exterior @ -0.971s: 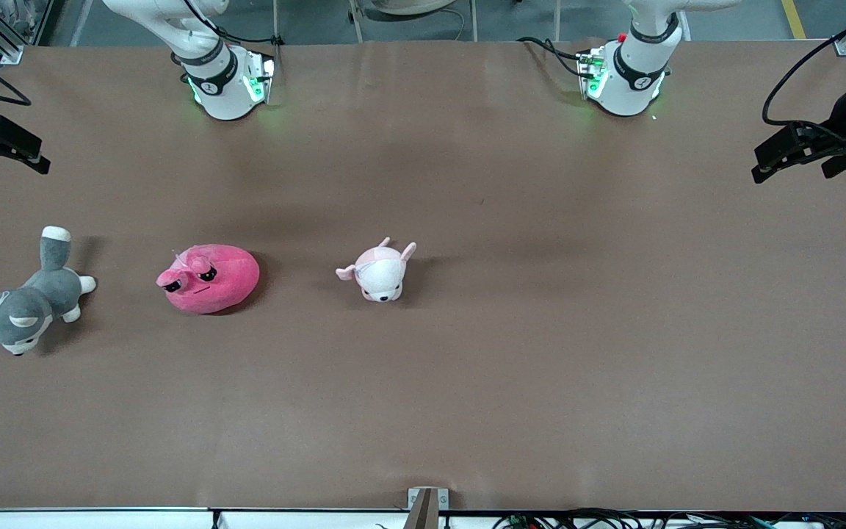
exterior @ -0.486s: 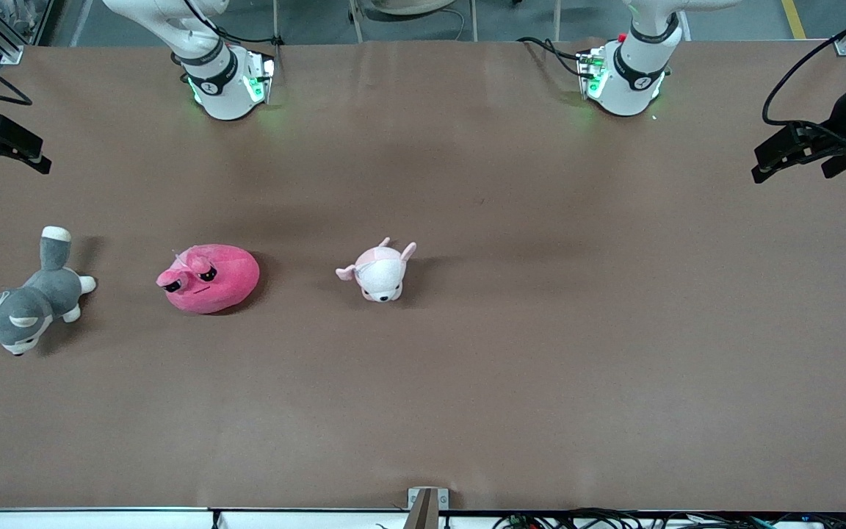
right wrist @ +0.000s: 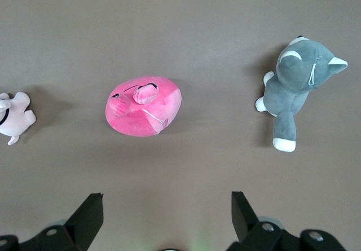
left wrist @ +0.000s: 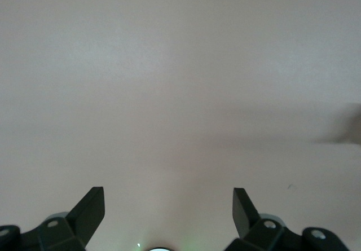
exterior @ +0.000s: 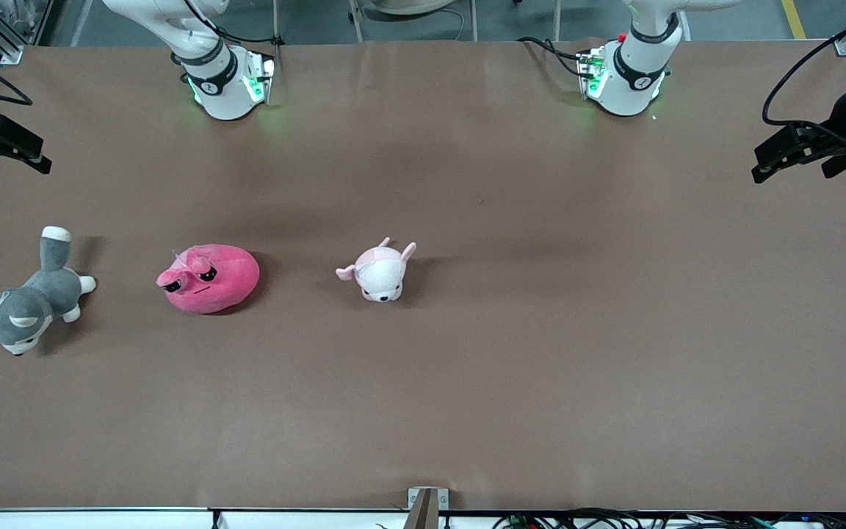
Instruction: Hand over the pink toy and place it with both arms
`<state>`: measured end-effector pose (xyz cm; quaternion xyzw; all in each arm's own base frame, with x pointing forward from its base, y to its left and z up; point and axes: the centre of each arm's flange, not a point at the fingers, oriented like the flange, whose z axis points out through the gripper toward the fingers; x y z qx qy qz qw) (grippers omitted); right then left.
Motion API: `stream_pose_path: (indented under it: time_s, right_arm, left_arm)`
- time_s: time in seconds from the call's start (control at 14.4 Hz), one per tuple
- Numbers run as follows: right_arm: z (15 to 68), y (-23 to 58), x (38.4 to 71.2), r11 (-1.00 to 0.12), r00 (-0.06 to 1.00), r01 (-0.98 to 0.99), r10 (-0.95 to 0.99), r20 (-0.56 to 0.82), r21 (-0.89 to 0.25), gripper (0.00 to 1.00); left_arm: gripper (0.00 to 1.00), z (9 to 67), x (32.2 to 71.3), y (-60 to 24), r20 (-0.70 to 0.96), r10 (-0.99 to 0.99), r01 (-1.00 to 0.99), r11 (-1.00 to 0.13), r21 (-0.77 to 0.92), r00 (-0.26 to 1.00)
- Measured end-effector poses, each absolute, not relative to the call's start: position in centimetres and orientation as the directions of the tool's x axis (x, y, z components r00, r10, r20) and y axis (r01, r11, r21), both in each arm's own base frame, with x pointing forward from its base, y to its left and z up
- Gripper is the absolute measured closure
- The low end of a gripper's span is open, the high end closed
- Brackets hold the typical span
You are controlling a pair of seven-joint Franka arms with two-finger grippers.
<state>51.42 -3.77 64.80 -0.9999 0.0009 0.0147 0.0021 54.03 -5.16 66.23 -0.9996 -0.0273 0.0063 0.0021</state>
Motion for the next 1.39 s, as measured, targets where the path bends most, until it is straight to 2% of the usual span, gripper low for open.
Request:
stream_pose_path:
  time_s: [0.56,1.39]
  right_arm:
    - [64.8,-3.65,51.43,-1.0,1.0,0.0,0.0,-0.029,-0.004,0.0]
    - [64.75,-3.62,51.36,-1.0,0.999,0.001,0.001,-0.035,-0.004,0.0]
  left_arm:
    - [0.0,66.59,54.48,-4.98,0.027,-0.083,-0.083,-0.997,-0.003,0.996]
    - [0.0,66.73,54.68,-5.16,0.046,-0.09,-0.092,-0.995,0.031,0.995]
